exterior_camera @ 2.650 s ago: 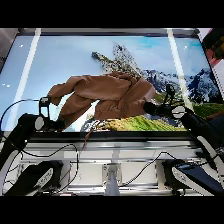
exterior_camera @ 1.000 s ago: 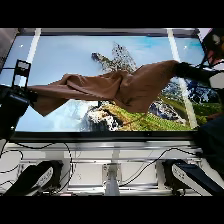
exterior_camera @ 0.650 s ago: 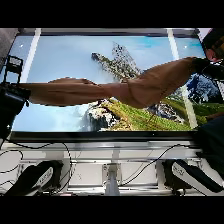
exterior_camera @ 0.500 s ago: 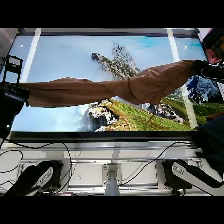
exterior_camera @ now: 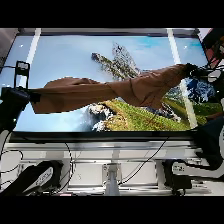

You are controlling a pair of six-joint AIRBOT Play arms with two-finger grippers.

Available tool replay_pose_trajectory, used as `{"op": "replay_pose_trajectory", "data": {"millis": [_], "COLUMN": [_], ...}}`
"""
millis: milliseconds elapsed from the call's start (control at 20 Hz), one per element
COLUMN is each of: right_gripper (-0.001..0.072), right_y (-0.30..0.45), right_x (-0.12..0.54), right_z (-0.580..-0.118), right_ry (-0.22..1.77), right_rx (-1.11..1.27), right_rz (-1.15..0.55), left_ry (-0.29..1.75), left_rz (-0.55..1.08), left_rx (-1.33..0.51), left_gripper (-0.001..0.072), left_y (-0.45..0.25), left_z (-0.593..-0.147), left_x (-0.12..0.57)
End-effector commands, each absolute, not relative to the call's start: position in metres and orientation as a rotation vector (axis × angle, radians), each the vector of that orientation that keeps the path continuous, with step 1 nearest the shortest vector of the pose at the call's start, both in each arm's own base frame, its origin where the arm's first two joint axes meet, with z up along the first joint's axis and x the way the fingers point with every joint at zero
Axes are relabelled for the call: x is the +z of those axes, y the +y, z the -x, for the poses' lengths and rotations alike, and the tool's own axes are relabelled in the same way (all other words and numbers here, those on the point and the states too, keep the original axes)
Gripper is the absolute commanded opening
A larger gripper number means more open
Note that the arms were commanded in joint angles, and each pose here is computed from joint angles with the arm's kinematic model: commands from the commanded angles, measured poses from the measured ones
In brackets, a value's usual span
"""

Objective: Fold the clothes and pants, and hang the long-sleeved shirts on hangers.

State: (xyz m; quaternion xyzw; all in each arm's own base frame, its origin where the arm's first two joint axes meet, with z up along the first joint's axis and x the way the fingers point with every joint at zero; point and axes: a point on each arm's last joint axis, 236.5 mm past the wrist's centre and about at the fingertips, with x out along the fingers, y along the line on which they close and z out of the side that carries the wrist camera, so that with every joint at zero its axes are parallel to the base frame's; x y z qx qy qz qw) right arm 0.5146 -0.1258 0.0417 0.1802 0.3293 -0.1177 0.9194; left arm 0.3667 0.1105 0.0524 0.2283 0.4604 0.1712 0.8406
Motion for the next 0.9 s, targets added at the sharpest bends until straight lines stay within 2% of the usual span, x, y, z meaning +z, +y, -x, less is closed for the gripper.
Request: {"op": "replay_pose_trajectory", "data": {"millis": [0,100,200,400,450,550,700,750,850], "right_gripper": [0.0032,0.0034,0.0087,0.0527,0.0536,0.0525,0.0379,0.0372,0.0114], "right_y": [-0.129,-0.131,-0.138,-0.141,-0.143,-0.148,-0.145,-0.14,-0.129], "right_x": [0.014,0.01,0.021,0.031,0.033,0.042,0.054,0.062,0.081], "right_z": [-0.535,-0.54,-0.547,-0.542,-0.537,-0.516,-0.471,-0.458,-0.436], "right_ry": [0.646,0.629,0.571,0.649,0.693,0.795,0.954,0.983,1.011], "right_rx": [-0.259,-0.266,-0.277,-0.254,-0.251,-0.246,-0.185,-0.16,-0.118], "right_rz": [-0.417,-0.41,-0.389,-0.322,-0.317,-0.34,-0.286,-0.267,-0.228], "left_ry": [1.097,1.145,1.168,1.174,1.178,1.162,1.07,1.043,0.994], "left_rz": [-0.37,-0.346,-0.331,-0.332,-0.337,-0.385,-0.407,-0.403,-0.391], "left_rx": [0.298,0.296,0.303,0.31,0.317,0.336,0.358,0.362,0.369], "left_gripper": [0.0015,0.0015,0.0015,0.0016,0.0016,0.0016,0.0015,0.0016,0.0016], "left_y": [0.089,0.086,0.086,0.087,0.089,0.098,0.103,0.104,0.104], "left_z": [-0.366,-0.365,-0.364,-0.361,-0.359,-0.356,-0.358,-0.358,-0.355], "left_x": [0.001,-0.018,-0.028,-0.026,-0.024,-0.01,0.023,0.033,0.051]}}
